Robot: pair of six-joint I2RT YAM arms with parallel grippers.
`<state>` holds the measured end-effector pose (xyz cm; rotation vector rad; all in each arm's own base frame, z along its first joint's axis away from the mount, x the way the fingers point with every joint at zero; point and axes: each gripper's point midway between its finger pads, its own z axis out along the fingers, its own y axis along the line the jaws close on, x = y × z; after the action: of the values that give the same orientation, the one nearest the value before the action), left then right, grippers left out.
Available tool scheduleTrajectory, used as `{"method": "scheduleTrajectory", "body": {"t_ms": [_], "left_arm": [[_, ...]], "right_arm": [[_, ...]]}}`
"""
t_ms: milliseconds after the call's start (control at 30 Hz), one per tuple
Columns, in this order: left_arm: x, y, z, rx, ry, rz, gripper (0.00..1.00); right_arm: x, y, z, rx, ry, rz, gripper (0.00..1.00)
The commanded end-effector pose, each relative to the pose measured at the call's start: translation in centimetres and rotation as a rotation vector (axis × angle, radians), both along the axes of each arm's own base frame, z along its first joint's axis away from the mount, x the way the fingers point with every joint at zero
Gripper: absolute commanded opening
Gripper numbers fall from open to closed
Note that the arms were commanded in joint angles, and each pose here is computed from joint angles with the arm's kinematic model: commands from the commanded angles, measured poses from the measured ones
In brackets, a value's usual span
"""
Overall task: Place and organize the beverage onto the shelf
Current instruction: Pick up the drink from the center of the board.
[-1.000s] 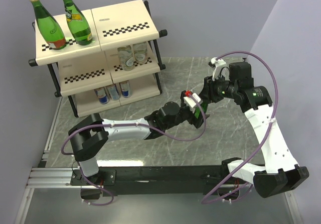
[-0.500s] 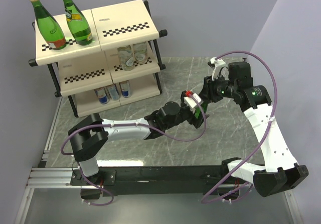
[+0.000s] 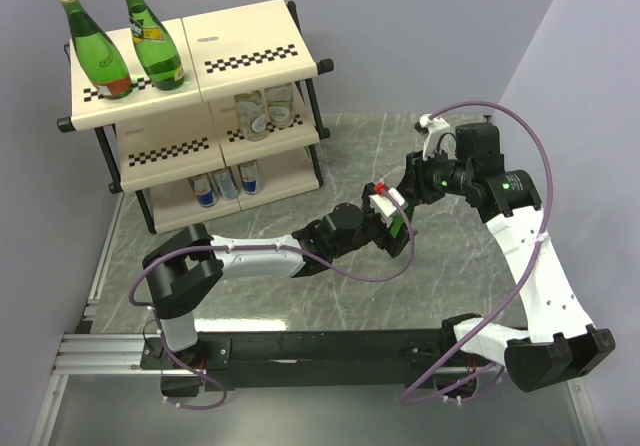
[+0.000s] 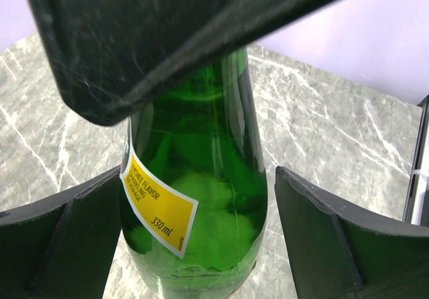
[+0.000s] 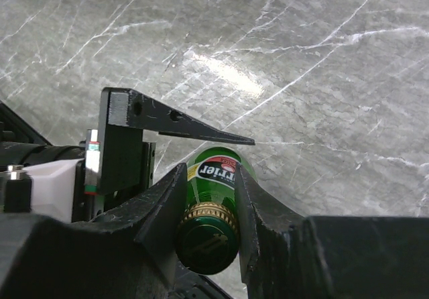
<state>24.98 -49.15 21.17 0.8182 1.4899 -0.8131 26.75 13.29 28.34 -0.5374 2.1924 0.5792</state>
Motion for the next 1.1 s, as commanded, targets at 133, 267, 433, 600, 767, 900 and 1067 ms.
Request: {"method": "scheduleTrajectory", "body": {"t_ms": [133,267,433,600,767,900,1067], "left_arm": [[0.3,-0.6,3.2,-0.063,-0.042,-0.001,0.89],[0.0,-0.8,3.5,-0.067,-0.042,-0.021,0.7],[-0.1,-0.8,3.3,-0.058,-0.032,-0.024,0.0],[0.2,0.4,4.6,-0.117,-0.041,0.024,0.0],[0.1,1.7,5.2,-0.152,-0.042,0.044,0.0],[-0.1,2.4,5.0,-0.158,-0.045,0.045,0.0],[-0.3,3.0,5.1,-0.164,-0.043,0.042,0.0]], "right_arm": [[1.4,0.9,4.7,0.078,-0.171,0.015,0.0],[1.5,0.9,4.6,0.079,-0.168,0.014,0.0],[1.4,0.9,4.5,0.086,-0.169,0.017,0.0],[1.2,1.1,4.5,0.105,-0.161,0.026,0.0],[0.9,1.7,4.1,0.127,-0.141,0.055,0.44],[0.8,1.6,4.3,0.131,-0.149,0.05,0.66],[0.6,1.5,5.0,0.135,-0.171,0.042,0.74]]}}
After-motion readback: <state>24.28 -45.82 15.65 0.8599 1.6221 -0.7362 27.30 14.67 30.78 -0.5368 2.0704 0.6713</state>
